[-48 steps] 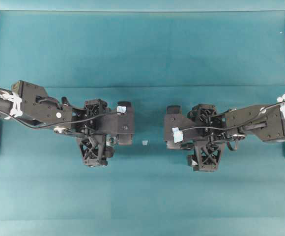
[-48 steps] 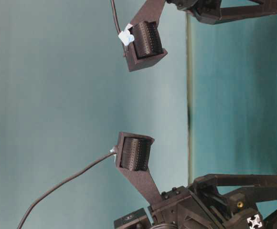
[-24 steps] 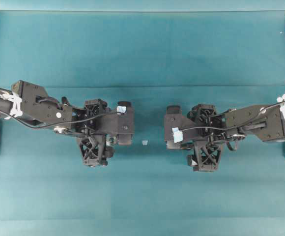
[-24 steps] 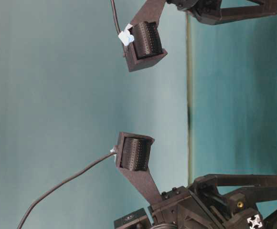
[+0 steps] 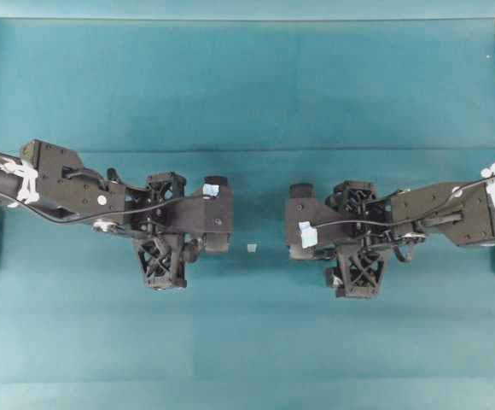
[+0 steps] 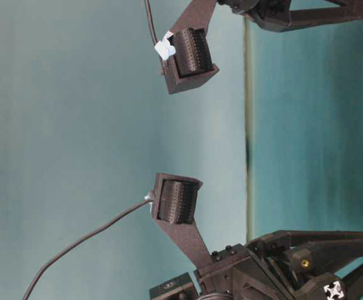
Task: Insert the washer onto the shaft with both hands.
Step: 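Close left gripper on the washer and right gripper on the shaft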
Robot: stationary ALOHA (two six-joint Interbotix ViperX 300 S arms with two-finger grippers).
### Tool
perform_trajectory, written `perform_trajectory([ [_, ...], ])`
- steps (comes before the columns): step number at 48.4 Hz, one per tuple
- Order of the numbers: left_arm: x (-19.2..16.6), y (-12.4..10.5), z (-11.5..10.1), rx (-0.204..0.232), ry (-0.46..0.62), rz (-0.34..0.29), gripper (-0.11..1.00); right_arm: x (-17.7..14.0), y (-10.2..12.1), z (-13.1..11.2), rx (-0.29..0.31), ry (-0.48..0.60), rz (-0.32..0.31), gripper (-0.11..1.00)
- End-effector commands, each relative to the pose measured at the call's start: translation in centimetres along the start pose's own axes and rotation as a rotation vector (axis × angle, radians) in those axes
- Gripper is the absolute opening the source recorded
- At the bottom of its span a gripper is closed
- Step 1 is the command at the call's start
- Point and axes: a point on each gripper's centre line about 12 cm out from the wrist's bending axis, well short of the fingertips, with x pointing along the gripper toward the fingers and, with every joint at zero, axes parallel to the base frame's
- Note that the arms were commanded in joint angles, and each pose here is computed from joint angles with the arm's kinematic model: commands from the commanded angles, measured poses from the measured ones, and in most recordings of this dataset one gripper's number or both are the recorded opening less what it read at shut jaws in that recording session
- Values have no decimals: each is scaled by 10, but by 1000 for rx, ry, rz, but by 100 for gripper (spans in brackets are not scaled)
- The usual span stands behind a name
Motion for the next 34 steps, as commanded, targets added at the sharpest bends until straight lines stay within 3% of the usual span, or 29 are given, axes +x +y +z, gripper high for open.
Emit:
perform_trajectory([
  [1,-4,-1,5,3,-21,0,38,1,0,0,0,12,0,44],
  [11,-4,-1,5,4,-20,0,37,1,-1,-1,-3,20,-2,22],
  [21,-5,-1,4,4,-18,0,37,1,-2,-2,-5,29,-3,7],
  [34,-4,-1,3,4,-18,0,37,1,-3,-4,-17,44,-4,1],
])
